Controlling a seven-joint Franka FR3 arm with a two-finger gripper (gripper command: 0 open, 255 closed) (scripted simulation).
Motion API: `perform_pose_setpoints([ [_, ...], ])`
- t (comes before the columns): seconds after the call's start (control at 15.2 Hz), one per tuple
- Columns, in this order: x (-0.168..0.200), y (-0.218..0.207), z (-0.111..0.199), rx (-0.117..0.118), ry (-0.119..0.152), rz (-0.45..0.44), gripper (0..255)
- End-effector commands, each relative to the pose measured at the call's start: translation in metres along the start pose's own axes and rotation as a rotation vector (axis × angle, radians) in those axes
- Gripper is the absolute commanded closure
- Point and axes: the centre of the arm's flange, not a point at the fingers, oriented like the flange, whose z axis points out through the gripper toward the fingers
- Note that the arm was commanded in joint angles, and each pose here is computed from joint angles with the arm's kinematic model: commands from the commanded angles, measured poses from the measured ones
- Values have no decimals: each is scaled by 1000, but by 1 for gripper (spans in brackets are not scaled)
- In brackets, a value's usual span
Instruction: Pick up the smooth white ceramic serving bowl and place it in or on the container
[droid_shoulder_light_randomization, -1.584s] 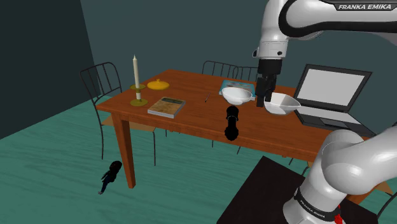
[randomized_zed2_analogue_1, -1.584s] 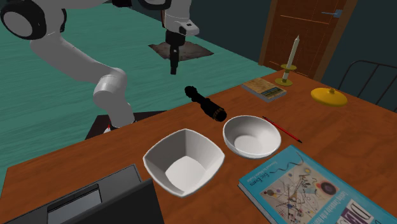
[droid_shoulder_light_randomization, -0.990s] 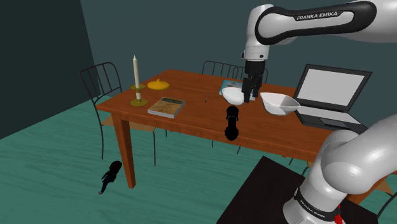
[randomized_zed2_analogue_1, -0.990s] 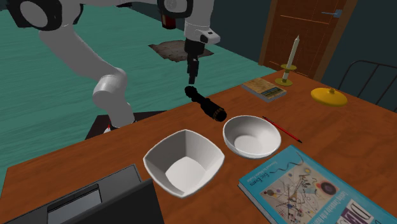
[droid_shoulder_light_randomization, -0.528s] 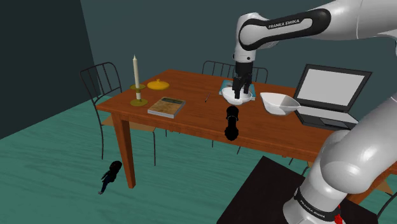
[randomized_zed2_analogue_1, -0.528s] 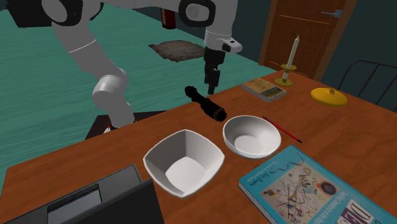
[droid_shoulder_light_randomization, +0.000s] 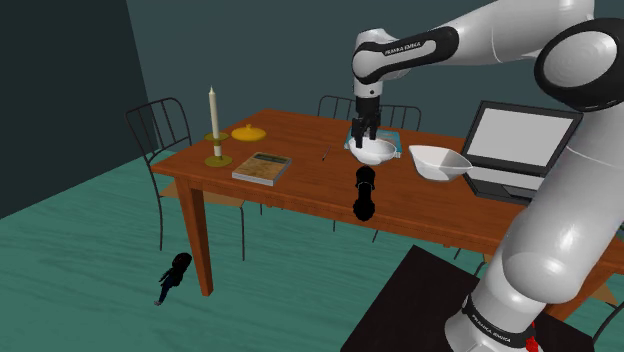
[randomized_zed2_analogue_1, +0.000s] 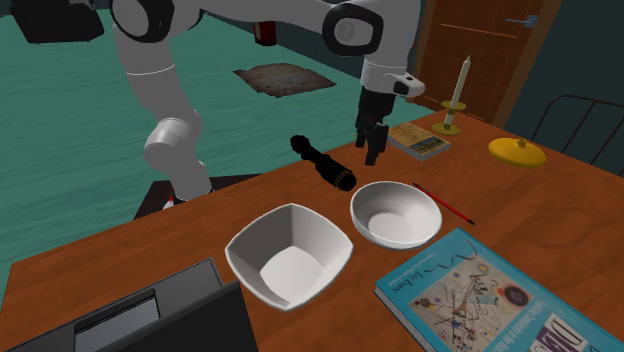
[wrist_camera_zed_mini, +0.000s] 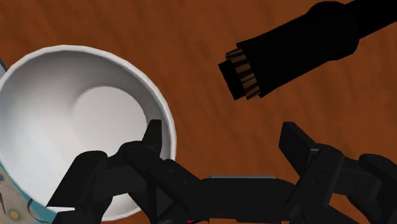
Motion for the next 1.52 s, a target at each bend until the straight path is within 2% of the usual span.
perform_pose_setpoints([
  [0.0, 22, 14, 4, -17, 4, 3, 0],
  [0.2, 51, 34, 7, -39, 9, 8, 0],
  [0.73, 51, 35, 47, -39, 9, 8, 0],
  [1.19, 51, 36, 47, -39, 9, 8, 0],
  [1.25, 51, 36, 47, -39, 9, 8, 255],
  [1.45, 51, 36, 47, -39, 9, 8, 255],
])
